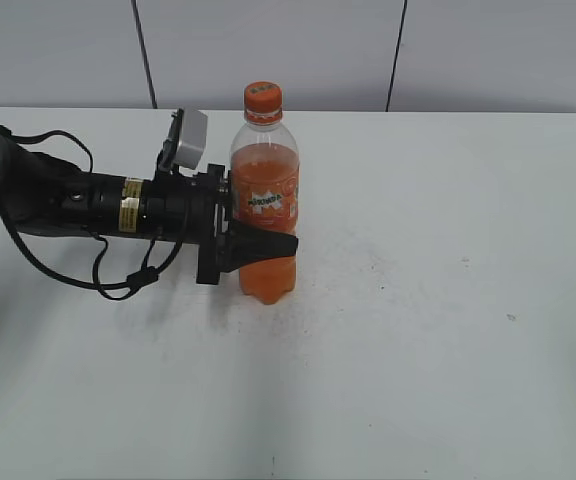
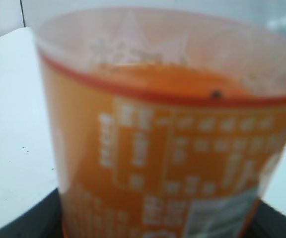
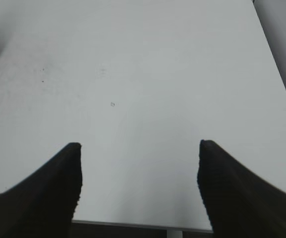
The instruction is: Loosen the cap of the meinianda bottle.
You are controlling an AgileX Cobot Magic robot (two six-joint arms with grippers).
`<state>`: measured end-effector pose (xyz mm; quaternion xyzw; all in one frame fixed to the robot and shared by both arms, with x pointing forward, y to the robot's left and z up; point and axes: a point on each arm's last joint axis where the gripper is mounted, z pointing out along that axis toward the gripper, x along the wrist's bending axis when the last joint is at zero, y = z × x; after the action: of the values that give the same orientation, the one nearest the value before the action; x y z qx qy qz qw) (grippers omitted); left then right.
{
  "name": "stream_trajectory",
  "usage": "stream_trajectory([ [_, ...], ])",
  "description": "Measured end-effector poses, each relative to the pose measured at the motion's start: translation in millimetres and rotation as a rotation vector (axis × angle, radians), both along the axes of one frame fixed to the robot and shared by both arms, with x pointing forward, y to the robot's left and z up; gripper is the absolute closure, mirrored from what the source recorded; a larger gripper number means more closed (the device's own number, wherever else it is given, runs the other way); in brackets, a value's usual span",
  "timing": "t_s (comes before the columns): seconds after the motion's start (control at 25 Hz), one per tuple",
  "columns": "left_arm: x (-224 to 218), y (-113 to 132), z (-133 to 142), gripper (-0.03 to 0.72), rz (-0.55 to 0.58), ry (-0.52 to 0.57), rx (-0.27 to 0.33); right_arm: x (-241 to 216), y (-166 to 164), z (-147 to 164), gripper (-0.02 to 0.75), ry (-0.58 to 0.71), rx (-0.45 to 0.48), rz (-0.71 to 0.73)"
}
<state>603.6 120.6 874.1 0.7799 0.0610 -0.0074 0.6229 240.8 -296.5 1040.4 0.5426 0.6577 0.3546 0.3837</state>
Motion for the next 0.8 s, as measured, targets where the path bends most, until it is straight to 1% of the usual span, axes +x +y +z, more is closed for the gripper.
stream_trajectory([
  [0.08, 0.0, 0.0, 0.0, 0.265, 0.0, 0.0, 0.0, -1.8, 0.1, 5.0, 0.191, -0.012, 0.031, -0.014],
  [0.16, 0.0, 0.0, 0.0, 0.265, 0.0, 0.0, 0.0, -2.5, 1.0, 11.6, 0.191, 0.029, 0.05, -0.013],
  [0.24, 0.0, 0.0, 0.0, 0.265, 0.0, 0.0, 0.0, 3.0, 2.0, 19.3, 0.191, 0.134, 0.058, -0.013],
  [0.36, 0.0, 0.0, 0.0, 0.265, 0.0, 0.0, 0.0, 17.5, 3.3, 39.1, 0.191, 0.263, 0.059, -0.009],
  [0.44, 0.0, 0.0, 0.0, 0.265, 0.0, 0.0, 0.0, 31.6, 4.9, 57.5, 0.191, 0.31, 0.067, -0.003],
  [0.48, 0.0, 0.0, 0.0, 0.265, 0.0, 0.0, 0.0, 43.5, 6.1, 64.5, 0.191, 0.348, 0.075, 0.002],
  [0.6, 0.0, 0.0, 0.0, 0.265, 0.0, 0.0, 0.0, 72.6, 10.5, 91.8, 0.191, 0.384, 0.11, 0.022],
  [0.72, 0.0, 0.0, 0.0, 0.265, 0.0, 0.0, 0.0, 112.1, 13.7, 109.5, 0.191, 0.448, 0.147, 0.016],
  [0.8, 0.0, 0.0, 0.0, 0.265, 0.0, 0.0, 0.0, 149.2, 15.2, 112.7, 0.191, 0.52, 0.157, 0.004],
])
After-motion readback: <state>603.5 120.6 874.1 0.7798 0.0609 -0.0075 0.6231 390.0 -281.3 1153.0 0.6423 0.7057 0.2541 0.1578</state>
